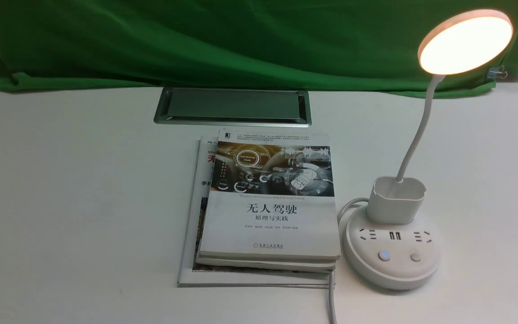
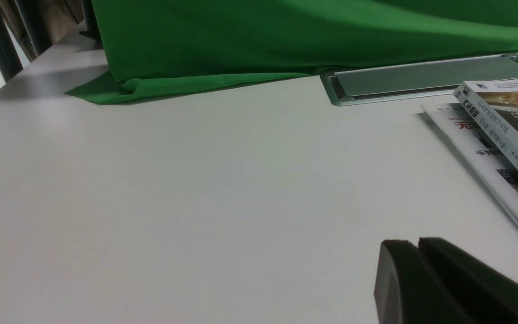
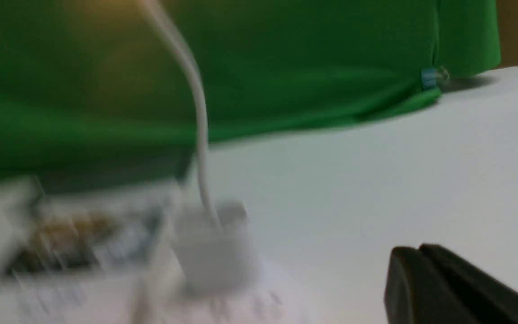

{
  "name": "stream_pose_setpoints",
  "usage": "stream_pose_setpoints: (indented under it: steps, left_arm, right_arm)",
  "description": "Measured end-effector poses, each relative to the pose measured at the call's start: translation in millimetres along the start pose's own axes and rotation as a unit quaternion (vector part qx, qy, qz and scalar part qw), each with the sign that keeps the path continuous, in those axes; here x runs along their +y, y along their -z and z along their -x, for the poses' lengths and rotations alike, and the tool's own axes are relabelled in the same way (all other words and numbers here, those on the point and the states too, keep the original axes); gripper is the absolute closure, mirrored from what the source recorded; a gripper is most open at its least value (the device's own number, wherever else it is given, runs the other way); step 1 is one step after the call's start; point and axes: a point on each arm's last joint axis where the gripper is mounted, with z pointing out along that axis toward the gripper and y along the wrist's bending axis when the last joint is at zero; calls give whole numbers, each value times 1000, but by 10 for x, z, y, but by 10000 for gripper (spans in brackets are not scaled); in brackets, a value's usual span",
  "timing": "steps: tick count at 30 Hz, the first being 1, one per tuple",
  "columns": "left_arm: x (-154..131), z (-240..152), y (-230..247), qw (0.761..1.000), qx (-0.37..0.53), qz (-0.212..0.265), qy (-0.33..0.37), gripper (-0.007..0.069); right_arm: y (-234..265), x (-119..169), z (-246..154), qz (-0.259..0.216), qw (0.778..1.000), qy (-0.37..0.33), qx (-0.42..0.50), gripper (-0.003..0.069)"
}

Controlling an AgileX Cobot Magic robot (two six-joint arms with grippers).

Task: Turn off the desk lamp on the white desktop by hand.
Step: 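Press the power button on the lamp base to turn the lamp off with the right gripper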

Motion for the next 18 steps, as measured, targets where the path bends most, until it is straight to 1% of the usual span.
stream_pose_setpoints:
  steps: [1, 3, 7, 9, 10, 12, 15, 17, 18]
  left_arm:
    - [0, 0, 0, 1000, 0, 0, 0, 605]
    - [0, 0, 0, 1000, 0, 0, 0, 605]
    - [0, 0, 0, 1000, 0, 0, 0, 605]
    - [0, 0, 0, 1000, 0, 0, 1, 605]
    - [0, 0, 0, 1000, 0, 0, 1, 605]
    - [0, 0, 0, 1000, 0, 0, 0, 605]
    - [0, 0, 0, 1000, 0, 0, 0, 605]
    - [0, 0, 0, 1000, 0, 0, 0, 605]
    - [0, 0, 0, 1000, 0, 0, 0, 605]
  right_arm:
    - [2, 7, 52, 6, 997, -67, -28, 610]
    - [5, 12, 91, 12, 993, -104, -49, 610]
    - [17, 22, 173, 25, 986, -134, -93, 609]
    - [16, 22, 167, 26, 985, -145, -89, 609]
    - [12, 26, 157, 23, 986, -147, -73, 609]
    - [0, 66, 216, 16, 990, -137, -21, 609]
    - [-66, 182, 458, 13, 994, -77, 75, 609]
    - [-155, 290, 685, 18, 987, -19, 157, 609]
    - [-176, 290, 675, 17, 986, -19, 164, 609]
